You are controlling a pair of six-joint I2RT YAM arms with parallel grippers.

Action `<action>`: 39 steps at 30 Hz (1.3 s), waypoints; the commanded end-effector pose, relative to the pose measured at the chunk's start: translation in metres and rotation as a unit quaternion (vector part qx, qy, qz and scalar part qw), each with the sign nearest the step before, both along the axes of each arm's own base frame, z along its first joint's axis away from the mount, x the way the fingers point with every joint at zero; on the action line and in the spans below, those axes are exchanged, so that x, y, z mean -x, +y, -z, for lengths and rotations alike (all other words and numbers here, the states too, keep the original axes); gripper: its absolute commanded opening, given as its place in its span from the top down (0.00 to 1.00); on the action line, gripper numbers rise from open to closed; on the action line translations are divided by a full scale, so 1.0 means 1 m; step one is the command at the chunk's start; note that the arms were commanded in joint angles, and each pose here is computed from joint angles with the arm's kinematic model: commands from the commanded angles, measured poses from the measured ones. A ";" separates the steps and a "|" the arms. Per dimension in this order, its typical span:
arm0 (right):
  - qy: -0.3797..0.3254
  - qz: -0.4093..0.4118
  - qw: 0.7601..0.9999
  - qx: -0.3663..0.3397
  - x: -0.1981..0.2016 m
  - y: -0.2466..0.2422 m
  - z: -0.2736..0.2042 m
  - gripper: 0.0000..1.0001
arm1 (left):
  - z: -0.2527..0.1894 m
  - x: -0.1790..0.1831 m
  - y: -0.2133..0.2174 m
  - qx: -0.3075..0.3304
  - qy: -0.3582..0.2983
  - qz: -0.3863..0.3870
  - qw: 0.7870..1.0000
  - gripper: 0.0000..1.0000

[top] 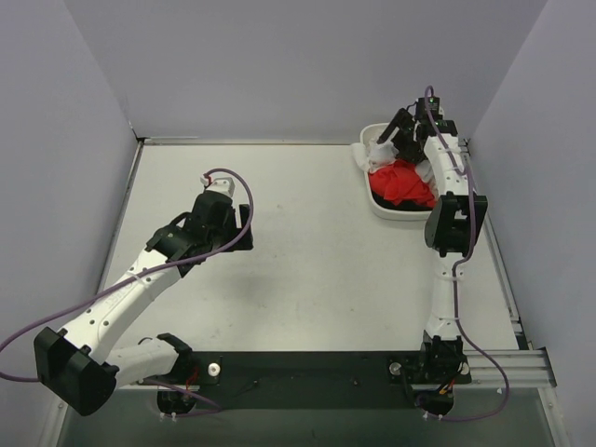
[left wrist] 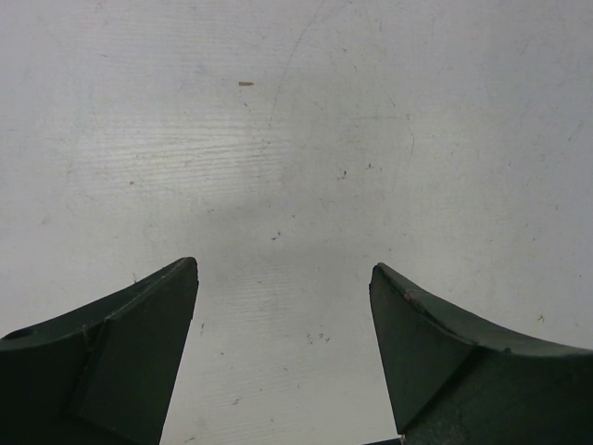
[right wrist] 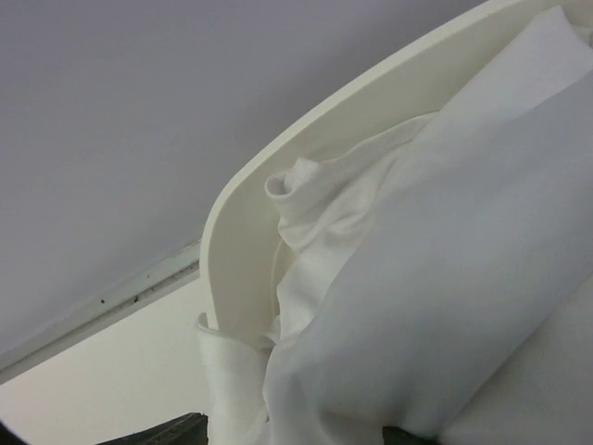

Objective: Fold and stack the t-shirts

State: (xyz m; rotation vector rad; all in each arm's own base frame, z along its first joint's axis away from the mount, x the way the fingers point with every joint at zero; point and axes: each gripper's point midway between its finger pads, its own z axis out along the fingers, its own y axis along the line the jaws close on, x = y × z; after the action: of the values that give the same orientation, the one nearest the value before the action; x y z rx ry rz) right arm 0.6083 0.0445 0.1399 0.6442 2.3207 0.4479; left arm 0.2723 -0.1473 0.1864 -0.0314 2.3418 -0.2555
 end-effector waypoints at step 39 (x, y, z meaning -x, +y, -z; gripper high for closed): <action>-0.172 -0.268 0.942 0.106 0.248 0.212 -0.162 0.80 | -0.057 -0.002 0.015 0.020 -0.080 -0.033 0.996 0.16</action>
State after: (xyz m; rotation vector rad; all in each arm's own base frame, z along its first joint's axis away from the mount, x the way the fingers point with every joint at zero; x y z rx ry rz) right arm 0.3557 0.2370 0.4440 -0.1589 1.8063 0.6237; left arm 0.2718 -0.1342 0.2072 -0.0715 2.2649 -0.2267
